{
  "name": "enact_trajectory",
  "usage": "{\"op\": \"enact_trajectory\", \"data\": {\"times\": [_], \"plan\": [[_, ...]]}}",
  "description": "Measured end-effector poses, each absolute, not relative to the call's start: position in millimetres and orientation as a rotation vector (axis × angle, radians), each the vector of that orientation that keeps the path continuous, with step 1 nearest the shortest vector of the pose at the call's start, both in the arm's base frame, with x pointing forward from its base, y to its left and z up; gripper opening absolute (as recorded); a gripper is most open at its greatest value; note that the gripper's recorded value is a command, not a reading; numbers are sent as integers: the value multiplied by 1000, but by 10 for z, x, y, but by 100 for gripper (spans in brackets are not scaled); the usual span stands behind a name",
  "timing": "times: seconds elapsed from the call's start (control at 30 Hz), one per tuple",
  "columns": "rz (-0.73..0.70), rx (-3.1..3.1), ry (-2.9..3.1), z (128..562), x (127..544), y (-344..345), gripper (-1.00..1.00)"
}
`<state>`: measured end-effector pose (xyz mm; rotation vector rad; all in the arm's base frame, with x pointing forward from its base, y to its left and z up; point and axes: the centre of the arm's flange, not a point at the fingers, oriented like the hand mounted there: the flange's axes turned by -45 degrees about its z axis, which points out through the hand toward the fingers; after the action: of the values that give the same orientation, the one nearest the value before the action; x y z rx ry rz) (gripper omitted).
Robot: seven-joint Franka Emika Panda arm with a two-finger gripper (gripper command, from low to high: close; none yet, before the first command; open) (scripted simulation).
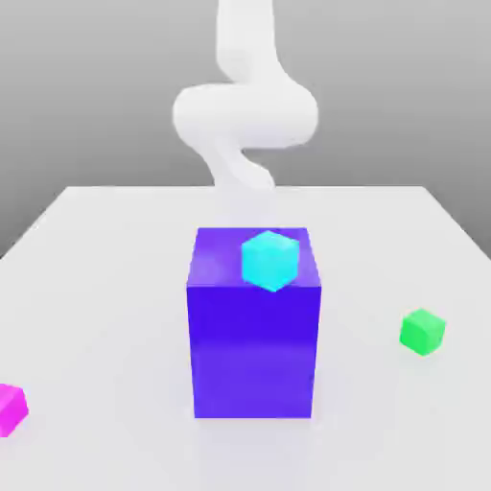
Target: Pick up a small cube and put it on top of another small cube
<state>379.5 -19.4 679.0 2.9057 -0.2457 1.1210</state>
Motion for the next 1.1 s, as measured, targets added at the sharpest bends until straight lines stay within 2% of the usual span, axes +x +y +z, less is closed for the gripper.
{"op": "enact_trajectory", "data": {"times": [0.23, 0.47, 0.67, 0.93, 1.07, 1.1], "plan": [[834, 2832, -866, 5736, 4493, -991, 0], [566, 2644, -1436, 4543, 4714, -1932, 0], [338, 2373, -1921, 3469, 4468, -2794, 0], [38, 1959, -2445, 2087, 3936, -3338, 0], [3, 1897, -2505, 1509, 3859, -3398, 0], [2, 1895, -2506, 1367, 3852, -3395, -100]]}}
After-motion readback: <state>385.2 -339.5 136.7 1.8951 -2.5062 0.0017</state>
